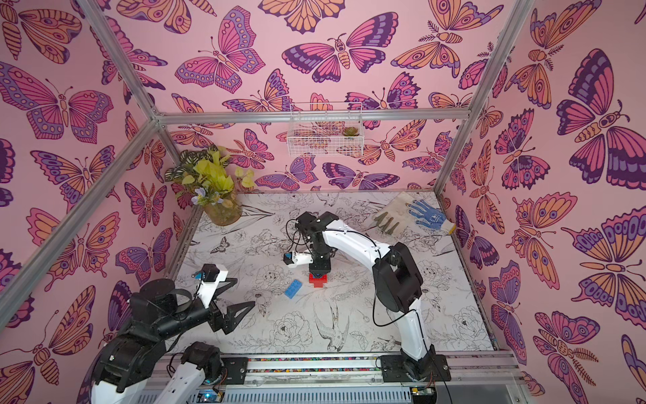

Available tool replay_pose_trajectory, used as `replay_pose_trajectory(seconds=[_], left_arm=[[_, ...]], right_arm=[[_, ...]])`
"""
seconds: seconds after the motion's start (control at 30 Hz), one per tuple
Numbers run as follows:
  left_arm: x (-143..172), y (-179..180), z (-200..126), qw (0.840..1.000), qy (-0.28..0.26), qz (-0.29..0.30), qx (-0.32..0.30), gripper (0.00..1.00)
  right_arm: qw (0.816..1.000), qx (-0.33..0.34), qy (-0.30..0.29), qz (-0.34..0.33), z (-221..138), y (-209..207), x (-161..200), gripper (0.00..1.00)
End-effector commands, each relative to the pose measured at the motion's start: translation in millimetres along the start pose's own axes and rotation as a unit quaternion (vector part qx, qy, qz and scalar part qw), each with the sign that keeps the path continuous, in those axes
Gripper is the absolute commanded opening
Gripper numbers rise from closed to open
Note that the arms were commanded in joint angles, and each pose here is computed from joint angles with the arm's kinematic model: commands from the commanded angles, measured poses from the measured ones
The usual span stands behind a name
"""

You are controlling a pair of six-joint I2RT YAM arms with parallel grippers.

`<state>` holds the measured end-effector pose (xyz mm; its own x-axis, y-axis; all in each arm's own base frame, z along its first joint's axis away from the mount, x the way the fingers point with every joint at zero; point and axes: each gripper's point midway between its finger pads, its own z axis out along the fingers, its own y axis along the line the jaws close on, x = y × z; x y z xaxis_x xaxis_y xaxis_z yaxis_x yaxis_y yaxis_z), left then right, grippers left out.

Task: Assemble the letter f with lego
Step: Assemble the lego brick with the lego brick.

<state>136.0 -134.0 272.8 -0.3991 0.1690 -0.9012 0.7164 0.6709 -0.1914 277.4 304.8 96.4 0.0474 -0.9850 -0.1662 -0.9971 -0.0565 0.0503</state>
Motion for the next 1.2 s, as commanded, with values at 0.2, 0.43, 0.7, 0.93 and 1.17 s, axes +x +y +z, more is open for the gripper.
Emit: replay_pose_trajectory(seconds=[0.2,0.43,0.7,0.93,1.17], left_arm=[[3.7,0.0,3.3,1.000,0.008,0.004,0.005,1.00],[3.7,0.1,3.3,1.000,0.008,0.003,0.005,1.00],[3.3,0.0,2.6,1.000,0.006,0.005,0.004,1.00],[3.3,0.0,2.1,1.000,0.005,0.006,0.003,1.00],[3.3,-0.3,2.6,1.000,0.006,0.005,0.004,1.00]], right_arm=[[1.000,-0.022,-0.005,-0.006,11.2,1.1,-1.2,0.28],[1.000,-0.024,0.003,-0.001,15.4,0.9,1.3,0.28],[1.000,-0.019,0.008,0.002,12.8,1.2,4.4,0.27],[1.000,-0.014,0.007,0.004,10.0,1.5,5.4,0.27],[1.000,-0.008,0.006,0.005,6.6,1.5,5.7,0.27]])
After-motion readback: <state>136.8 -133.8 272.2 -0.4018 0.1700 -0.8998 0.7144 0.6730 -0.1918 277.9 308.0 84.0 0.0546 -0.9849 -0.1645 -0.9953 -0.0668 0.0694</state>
